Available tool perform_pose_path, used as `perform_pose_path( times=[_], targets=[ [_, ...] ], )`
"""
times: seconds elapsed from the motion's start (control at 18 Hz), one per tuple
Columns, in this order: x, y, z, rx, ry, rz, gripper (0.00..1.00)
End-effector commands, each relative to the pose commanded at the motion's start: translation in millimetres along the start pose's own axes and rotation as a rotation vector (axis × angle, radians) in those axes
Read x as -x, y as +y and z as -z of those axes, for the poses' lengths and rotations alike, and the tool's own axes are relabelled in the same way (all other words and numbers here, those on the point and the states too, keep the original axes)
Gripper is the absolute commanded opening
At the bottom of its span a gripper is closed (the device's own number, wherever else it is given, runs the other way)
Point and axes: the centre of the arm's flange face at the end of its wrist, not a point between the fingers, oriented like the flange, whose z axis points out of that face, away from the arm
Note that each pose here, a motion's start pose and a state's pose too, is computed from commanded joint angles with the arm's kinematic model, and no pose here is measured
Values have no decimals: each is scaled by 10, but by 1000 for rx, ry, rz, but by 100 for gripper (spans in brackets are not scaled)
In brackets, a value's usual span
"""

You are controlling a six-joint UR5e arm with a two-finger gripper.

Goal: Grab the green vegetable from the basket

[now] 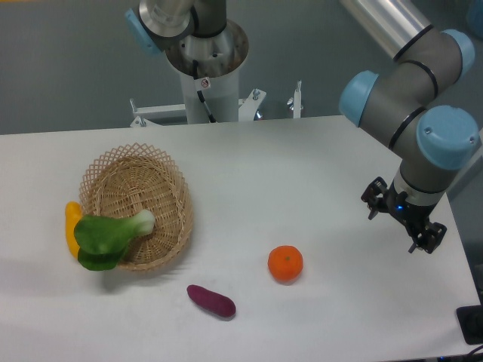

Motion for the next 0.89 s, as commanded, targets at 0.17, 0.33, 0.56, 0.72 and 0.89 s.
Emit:
perform_pose_path(
  times=[0.17, 0.33, 0.56, 0.72, 0.89],
  targets=[
    [-121, -52, -1, -12, 19, 1, 100],
    [-406, -236, -44, -20, 51, -24, 100],
    [-661, -746, -64, -49, 65, 21, 100],
    [-854, -1216, -80, -55, 77, 16, 100],
    [-1308, -1683, -172, -46, 117, 47, 100]
  ],
)
